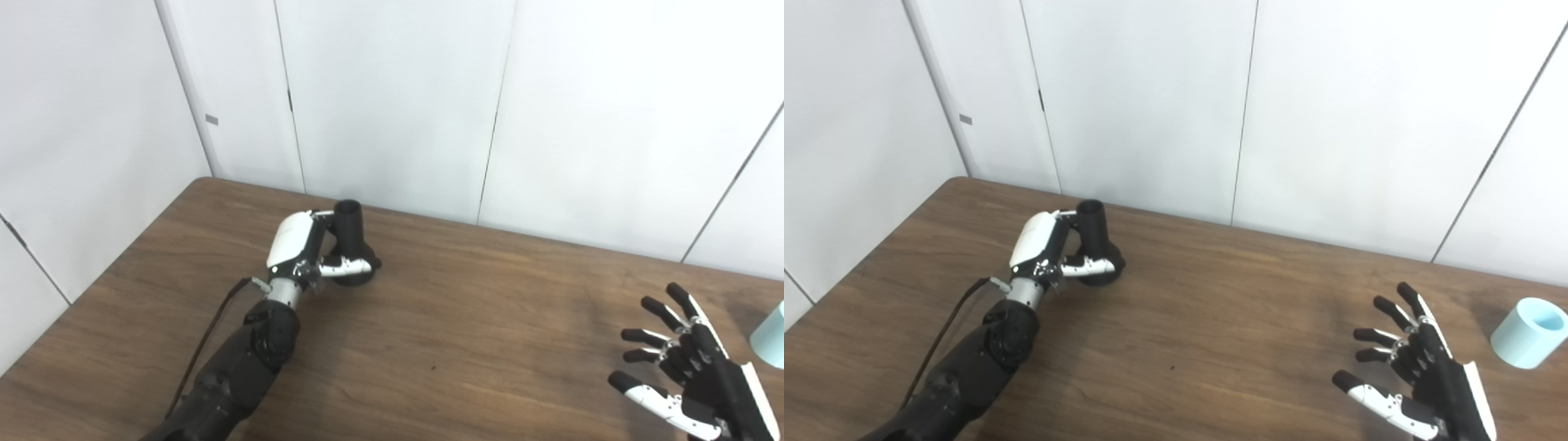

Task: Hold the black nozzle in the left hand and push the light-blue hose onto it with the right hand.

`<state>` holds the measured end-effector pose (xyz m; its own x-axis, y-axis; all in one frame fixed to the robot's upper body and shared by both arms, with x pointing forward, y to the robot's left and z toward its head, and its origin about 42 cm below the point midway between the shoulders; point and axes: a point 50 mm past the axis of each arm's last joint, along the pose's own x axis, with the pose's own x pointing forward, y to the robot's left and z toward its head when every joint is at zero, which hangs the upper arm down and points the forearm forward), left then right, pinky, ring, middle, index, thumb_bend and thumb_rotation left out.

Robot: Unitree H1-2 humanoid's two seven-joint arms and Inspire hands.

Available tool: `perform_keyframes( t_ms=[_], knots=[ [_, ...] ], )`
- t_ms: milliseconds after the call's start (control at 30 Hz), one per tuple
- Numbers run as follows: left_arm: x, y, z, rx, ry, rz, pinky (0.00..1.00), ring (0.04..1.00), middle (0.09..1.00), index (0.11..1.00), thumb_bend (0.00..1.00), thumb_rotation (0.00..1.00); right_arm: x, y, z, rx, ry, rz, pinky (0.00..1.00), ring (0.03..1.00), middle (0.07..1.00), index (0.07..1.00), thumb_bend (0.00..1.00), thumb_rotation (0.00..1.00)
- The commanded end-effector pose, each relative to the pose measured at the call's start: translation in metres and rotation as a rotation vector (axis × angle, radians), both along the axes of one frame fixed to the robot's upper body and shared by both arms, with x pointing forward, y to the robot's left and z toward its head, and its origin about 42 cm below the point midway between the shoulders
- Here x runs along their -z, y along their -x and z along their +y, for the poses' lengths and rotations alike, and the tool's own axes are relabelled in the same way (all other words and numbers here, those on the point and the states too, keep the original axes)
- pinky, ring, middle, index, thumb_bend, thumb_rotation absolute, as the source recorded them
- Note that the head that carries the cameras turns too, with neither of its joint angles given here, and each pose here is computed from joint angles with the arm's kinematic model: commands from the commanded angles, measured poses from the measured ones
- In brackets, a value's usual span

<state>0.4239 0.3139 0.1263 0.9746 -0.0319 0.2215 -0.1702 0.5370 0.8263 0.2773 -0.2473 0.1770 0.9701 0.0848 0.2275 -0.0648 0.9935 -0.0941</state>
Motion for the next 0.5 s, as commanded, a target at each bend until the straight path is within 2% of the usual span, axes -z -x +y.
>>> perform_keyframes(
  t_ms=[0, 200, 333, 467],
  knots=[
    [0.06, 0.038, -0.008, 0.061, -0.079, 0.221, 0.95, 0.639, 0.477, 0.491, 0.53, 0.0, -0.012, -0.006, 0.001, 0.0, 0.015, -0.076, 0.5, 0.657, 0.849, 0.928, 0.62, 0.0],
    [0.071, 0.049, -0.043, 0.217, -0.083, 0.267, 0.94, 0.635, 0.474, 0.49, 0.53, 0.0, -0.002, -0.01, -0.001, -0.001, 0.029, -0.085, 0.49, 0.653, 0.843, 0.918, 0.68, 0.0],
    [0.077, 0.054, -0.074, 0.347, -0.076, 0.287, 0.93, 0.635, 0.467, 0.495, 0.53, 0.0, 0.009, -0.013, -0.004, 0.001, 0.04, -0.098, 0.49, 0.652, 0.835, 0.908, 0.7, 0.0],
    [0.08, 0.059, -0.101, 0.418, -0.013, 0.304, 0.94, 0.641, 0.467, 0.495, 0.53, 0.0, 0.014, -0.013, -0.004, 0.006, 0.05, -0.105, 0.49, 0.655, 0.829, 0.895, 0.74, 0.03]
  ],
)
